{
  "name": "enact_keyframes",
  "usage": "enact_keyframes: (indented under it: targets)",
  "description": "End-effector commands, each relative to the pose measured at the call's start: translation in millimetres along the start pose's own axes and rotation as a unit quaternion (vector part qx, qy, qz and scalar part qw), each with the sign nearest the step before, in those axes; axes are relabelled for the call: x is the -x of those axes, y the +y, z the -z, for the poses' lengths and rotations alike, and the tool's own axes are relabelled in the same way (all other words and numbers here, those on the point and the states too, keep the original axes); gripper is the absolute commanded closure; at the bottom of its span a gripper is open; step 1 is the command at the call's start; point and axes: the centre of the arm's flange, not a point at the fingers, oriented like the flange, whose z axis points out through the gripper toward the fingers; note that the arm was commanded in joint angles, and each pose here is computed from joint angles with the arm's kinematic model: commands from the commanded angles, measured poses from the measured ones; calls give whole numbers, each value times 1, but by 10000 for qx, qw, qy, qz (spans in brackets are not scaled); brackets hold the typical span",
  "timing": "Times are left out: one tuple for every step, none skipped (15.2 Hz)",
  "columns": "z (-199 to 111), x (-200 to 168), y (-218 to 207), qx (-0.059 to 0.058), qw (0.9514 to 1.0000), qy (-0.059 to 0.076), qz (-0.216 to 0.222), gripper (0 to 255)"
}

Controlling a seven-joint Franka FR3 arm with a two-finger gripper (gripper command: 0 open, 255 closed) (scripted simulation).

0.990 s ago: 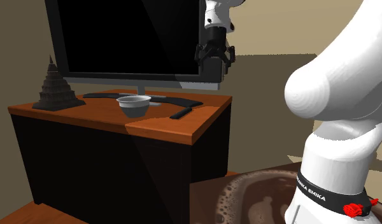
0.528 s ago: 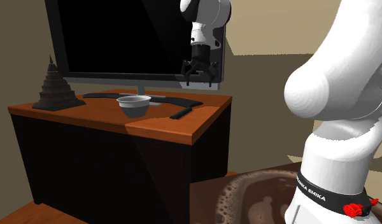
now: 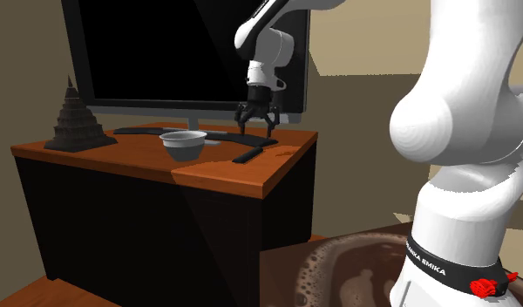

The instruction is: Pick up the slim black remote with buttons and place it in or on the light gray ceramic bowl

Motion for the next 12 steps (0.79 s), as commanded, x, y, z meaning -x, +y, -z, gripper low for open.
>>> enact_keyframes:
  targets:
    - [-13, -19, -15, -33, 9997, -53, -245, 0]
    - [-20, -28, -21, -50, 9993, -79, -360, 0]
    - [-27, -38, -28, -66, 9988, -105, -474, 0]
    - [-31, -42, -31, -74, 9985, -118, -530, 0]
    - [-36, -42, -31, -74, 9985, -118, -530, 0]
    - [-41, -42, -31, -74, 9985, -117, -530, 0]
    - [-47, -42, -31, -74, 9985, -117, -530, 0]
    - [-52, -42, -31, -74, 9985, -117, -530, 0]
    - [-57, -41, -31, -74, 9985, -117, -530, 0]
    - [-63, -41, -31, -74, 9985, -117, -530, 0]
    - [-68, -41, -31, -74, 9985, -117, -530, 0]
    - [-71, -41, -31, -74, 9985, -118, -530, 0]
